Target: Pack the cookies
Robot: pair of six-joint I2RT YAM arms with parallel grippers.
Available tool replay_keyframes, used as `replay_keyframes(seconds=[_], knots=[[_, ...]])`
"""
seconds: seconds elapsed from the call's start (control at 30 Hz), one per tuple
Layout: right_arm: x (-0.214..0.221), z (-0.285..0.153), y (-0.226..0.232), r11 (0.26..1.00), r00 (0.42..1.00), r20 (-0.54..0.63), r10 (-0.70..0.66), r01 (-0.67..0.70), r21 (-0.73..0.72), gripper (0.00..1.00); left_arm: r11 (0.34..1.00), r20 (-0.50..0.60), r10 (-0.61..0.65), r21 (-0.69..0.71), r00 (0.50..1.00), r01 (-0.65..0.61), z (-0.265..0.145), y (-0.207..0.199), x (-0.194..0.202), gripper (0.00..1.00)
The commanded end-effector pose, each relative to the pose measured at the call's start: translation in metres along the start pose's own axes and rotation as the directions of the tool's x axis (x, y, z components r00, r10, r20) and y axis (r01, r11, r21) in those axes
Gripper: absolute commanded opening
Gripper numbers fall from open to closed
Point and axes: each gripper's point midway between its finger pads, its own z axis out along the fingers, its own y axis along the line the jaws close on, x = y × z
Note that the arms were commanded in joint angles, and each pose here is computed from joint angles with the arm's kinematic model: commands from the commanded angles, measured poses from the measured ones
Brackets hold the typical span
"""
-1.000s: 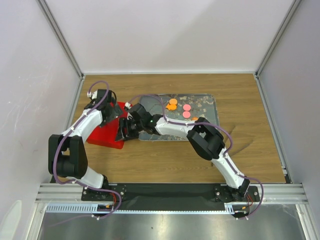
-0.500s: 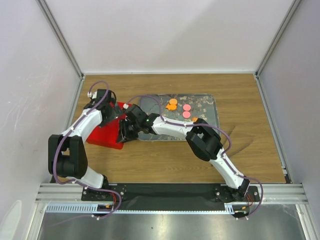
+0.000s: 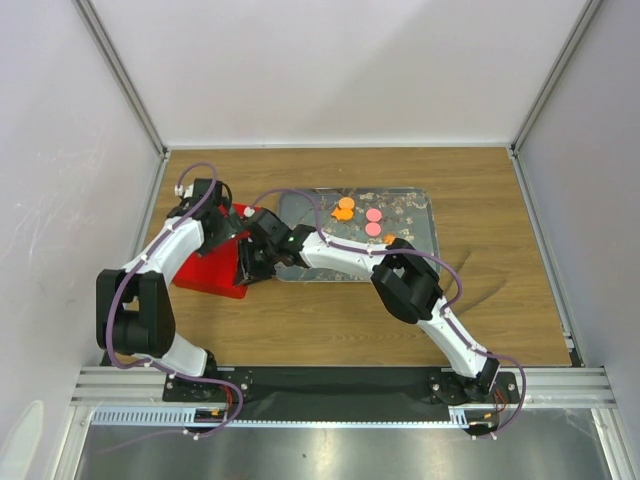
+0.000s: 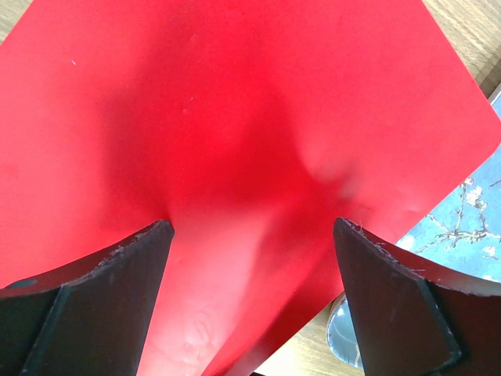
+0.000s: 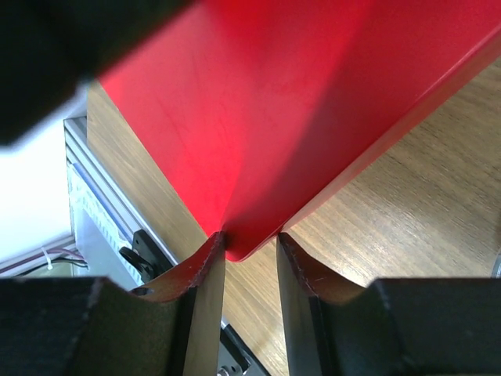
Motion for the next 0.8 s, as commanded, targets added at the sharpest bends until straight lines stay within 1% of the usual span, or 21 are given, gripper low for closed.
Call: replay_keyframes(seconds=[0.0,0.1,0.2,0.27,0.3,0.37,0.43,0.53,0.57,0.7,0.77], knots=[[0.045,0.025,-0.080,0.968,0.992,-0.113,-0.059,0.084,0.238,0.35,0.999,-0.184,0.018,-0.045,0.983,-0.027,0.000,0.016,0.045,0.92],[0.036,0.022,-0.073,0.976,0.994,-0.097,-0.057,0.076,0.205,0.36,0.999,-0.168,0.010,-0.041,0.986,-0.017,-0.004,0.016,0.036,0.93],[0.028,0.021,-0.068,0.982,0.995,-0.084,-0.053,0.067,0.176,0.37,1.000,-0.131,-0.016,-0.020,0.991,0.014,-0.012,0.017,0.017,0.93],[0.021,0.019,-0.067,0.985,0.996,-0.075,-0.046,0.057,0.161,0.40,0.999,-0.096,-0.046,-0.005,0.994,0.045,-0.019,0.018,-0.003,0.93],[0.019,0.019,-0.067,0.986,0.997,-0.072,-0.041,0.051,0.156,0.41,0.999,-0.086,-0.040,0.006,0.995,0.040,-0.025,0.017,-0.008,0.93],[0.012,0.019,-0.064,0.990,0.998,-0.063,-0.027,0.035,0.136,0.43,0.996,-0.046,-0.087,0.005,0.995,0.087,-0.032,0.026,-0.030,0.93],[0.004,0.020,-0.063,0.993,0.998,-0.061,-0.008,0.015,0.117,0.45,0.994,-0.014,-0.106,0.007,0.994,0.106,-0.042,0.033,-0.044,0.94],[-0.006,0.022,-0.065,0.994,0.999,-0.054,0.005,0.001,0.109,0.47,0.992,0.019,-0.128,0.008,0.992,0.128,-0.054,0.039,-0.053,0.94],[-0.015,0.019,-0.063,0.995,0.999,-0.044,0.015,-0.011,0.096,0.47,0.990,0.027,-0.140,-0.004,0.990,0.140,-0.056,0.045,-0.055,0.94],[-0.031,0.020,-0.063,0.997,0.999,-0.036,0.031,-0.029,0.070,0.48,0.977,0.061,-0.198,-0.069,0.978,0.202,-0.065,0.068,-0.053,0.93],[-0.037,0.022,-0.068,0.997,0.998,-0.037,0.045,-0.042,0.069,0.49,0.964,0.090,-0.233,-0.110,0.968,0.242,-0.069,0.086,-0.051,0.92]])
